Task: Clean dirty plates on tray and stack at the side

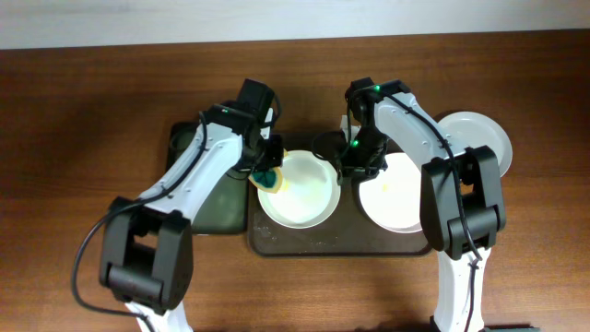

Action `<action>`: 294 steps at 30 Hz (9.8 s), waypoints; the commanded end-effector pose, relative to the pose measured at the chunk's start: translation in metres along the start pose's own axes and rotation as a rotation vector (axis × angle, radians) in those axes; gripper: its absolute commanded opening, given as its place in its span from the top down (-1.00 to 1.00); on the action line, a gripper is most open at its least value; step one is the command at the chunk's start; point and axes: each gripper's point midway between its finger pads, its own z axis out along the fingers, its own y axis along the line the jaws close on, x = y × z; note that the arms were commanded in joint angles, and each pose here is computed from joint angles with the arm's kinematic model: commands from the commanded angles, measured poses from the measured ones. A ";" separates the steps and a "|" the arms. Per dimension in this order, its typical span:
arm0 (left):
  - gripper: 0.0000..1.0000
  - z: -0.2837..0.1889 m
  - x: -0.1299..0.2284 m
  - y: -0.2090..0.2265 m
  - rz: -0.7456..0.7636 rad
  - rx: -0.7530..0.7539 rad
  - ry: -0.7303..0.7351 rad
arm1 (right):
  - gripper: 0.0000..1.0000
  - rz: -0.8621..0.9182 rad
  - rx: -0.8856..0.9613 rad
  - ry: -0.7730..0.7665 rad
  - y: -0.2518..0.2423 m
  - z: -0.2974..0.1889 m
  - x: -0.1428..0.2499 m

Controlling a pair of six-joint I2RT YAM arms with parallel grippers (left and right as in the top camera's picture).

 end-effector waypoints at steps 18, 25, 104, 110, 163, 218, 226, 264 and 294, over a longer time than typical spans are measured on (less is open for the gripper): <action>1.00 0.044 0.005 -0.004 0.002 -0.014 0.056 | 0.91 -0.010 -0.048 -0.047 0.003 0.019 -0.001; 1.00 0.041 0.009 -0.038 -0.055 0.145 0.090 | 0.91 -0.009 -0.047 -0.046 0.003 0.019 -0.001; 1.00 -0.181 0.005 0.139 -0.258 -0.084 -0.209 | 0.92 -0.087 0.019 -0.297 0.038 -0.108 -0.041; 1.00 -0.180 0.002 0.144 -0.278 -0.073 -0.214 | 0.92 -0.095 0.082 -0.428 0.068 -0.122 -0.059; 1.00 -0.168 0.004 0.150 -0.289 -0.093 -0.170 | 0.92 0.229 -0.010 -0.595 -0.076 -0.205 -0.073; 0.98 -0.168 0.004 0.150 -0.288 -0.093 -0.170 | 0.00 0.485 0.041 0.086 -0.173 -0.089 0.129; 0.97 -0.168 0.006 0.150 -0.290 -0.094 -0.160 | 0.23 0.517 0.077 0.032 -0.181 -0.042 0.115; 1.00 -0.099 -0.018 0.001 0.034 0.038 -0.143 | -0.08 0.130 -0.116 -0.215 -0.036 -0.025 0.019; 1.00 0.038 0.010 -0.103 0.204 0.109 0.005 | 0.74 0.056 -0.186 -0.286 -0.062 -0.001 0.014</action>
